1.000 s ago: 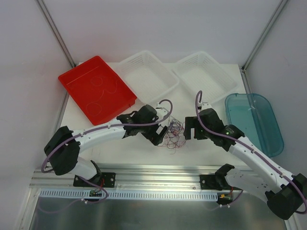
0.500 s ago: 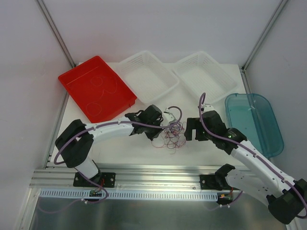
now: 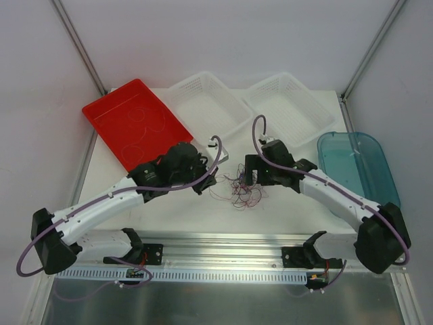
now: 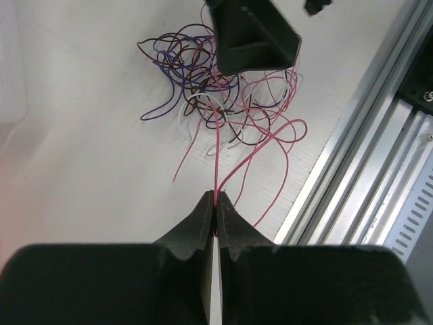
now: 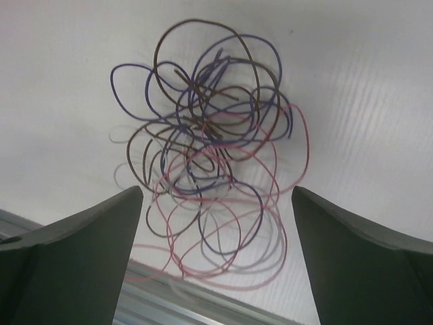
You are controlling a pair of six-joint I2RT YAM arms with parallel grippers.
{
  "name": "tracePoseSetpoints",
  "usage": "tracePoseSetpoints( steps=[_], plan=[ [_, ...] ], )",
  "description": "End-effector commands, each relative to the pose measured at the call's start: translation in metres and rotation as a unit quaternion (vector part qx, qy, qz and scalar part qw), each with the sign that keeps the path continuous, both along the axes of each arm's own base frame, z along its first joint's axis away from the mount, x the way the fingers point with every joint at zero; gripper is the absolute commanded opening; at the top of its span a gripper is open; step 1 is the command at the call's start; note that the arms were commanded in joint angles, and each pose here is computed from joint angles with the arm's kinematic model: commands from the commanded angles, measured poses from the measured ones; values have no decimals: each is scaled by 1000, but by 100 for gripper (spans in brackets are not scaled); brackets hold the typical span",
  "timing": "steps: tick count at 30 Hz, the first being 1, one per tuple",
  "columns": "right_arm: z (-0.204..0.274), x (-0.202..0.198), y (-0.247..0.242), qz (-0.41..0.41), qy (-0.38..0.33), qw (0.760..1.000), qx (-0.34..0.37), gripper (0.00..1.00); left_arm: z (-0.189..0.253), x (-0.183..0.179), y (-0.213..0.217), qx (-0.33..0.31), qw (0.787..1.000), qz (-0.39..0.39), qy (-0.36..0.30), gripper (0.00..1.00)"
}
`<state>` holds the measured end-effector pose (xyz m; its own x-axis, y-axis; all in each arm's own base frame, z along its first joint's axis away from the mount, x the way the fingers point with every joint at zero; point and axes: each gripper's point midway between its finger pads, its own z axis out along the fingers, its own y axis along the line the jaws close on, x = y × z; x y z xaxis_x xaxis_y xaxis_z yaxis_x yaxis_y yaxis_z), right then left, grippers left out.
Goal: Untangle the cables
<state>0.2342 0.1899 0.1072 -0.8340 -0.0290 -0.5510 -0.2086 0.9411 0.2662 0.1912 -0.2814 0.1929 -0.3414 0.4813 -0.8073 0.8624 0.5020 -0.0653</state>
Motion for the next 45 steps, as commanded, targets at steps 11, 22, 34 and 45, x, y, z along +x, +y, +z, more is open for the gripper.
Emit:
tracePoseSetpoints(
  steps=[11, 22, 34, 45],
  plan=[
    [-76, 28, -1, -76, 73, 992, -62, 71, 127, 30, 73, -47, 977, 170, -122, 0],
    [-79, 1, -110, -196, 91, 966, -144, 41, 181, 100, 194, -31, 889, 434, -144, 0],
    [-34, -2, -152, -259, 62, 958, -102, 33, 182, 101, 242, 32, 857, 491, -154, 0],
    [32, 7, -103, -113, -22, 993, -23, 67, 94, 49, 97, -95, 969, 223, 46, 0]
  ],
)
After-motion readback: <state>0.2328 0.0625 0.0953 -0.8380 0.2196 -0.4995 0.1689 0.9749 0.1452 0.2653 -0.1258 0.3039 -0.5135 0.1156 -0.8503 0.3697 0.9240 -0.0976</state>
